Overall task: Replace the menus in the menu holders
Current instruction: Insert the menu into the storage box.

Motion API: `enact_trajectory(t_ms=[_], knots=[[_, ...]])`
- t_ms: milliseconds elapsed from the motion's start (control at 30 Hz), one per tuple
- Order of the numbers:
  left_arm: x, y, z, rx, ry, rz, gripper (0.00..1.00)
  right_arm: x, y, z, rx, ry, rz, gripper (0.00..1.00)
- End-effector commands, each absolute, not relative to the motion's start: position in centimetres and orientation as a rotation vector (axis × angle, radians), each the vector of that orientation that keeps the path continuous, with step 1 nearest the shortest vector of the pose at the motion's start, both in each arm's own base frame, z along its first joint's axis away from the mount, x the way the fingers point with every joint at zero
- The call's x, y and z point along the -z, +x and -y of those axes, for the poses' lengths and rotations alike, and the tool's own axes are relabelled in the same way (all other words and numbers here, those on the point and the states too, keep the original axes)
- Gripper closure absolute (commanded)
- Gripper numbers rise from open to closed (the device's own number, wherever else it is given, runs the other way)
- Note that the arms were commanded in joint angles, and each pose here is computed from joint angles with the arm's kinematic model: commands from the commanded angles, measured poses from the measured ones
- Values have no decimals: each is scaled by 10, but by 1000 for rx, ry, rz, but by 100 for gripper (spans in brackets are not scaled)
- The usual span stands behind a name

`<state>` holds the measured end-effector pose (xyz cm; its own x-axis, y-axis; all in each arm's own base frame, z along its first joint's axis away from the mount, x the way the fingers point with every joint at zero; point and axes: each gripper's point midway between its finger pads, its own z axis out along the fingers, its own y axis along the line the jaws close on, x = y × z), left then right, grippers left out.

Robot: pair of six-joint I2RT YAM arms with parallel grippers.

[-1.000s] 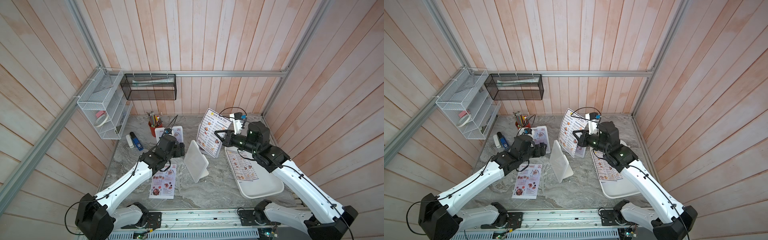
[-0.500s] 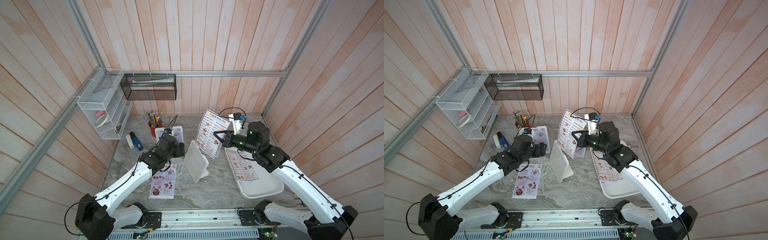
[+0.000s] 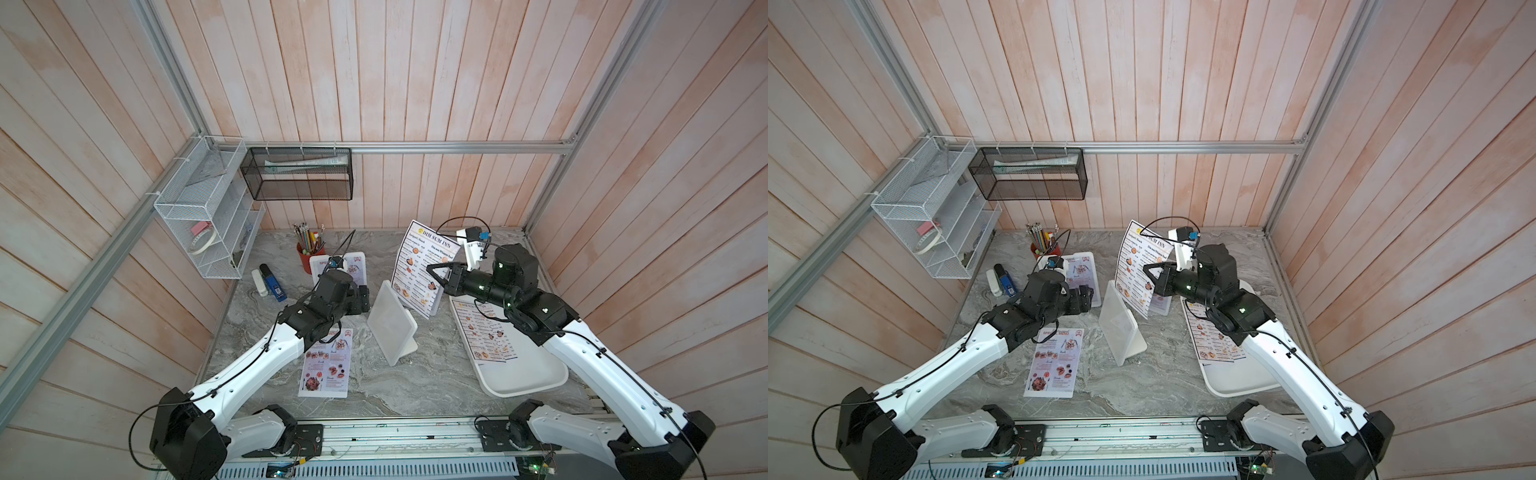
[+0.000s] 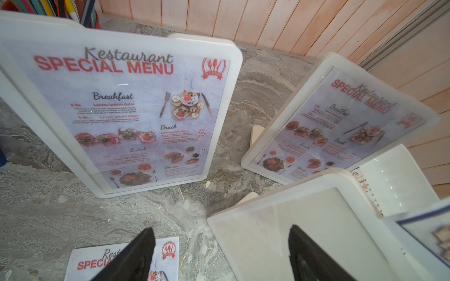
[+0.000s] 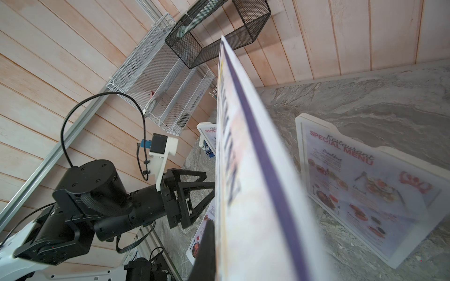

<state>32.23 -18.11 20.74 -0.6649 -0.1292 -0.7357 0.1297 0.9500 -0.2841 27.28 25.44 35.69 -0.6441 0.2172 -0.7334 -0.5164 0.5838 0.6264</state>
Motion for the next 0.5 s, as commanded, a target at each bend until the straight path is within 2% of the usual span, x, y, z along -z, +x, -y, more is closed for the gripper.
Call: enact_trajectory(t_ms=[0,467], knots=[[-208,322,181,401,6,-2262,12,-351,274,-254,-1107,-246,-2003,100],[-216,321,189,429,43,-2258,12,-345,288,-259,-1061,-248,-2019,100]])
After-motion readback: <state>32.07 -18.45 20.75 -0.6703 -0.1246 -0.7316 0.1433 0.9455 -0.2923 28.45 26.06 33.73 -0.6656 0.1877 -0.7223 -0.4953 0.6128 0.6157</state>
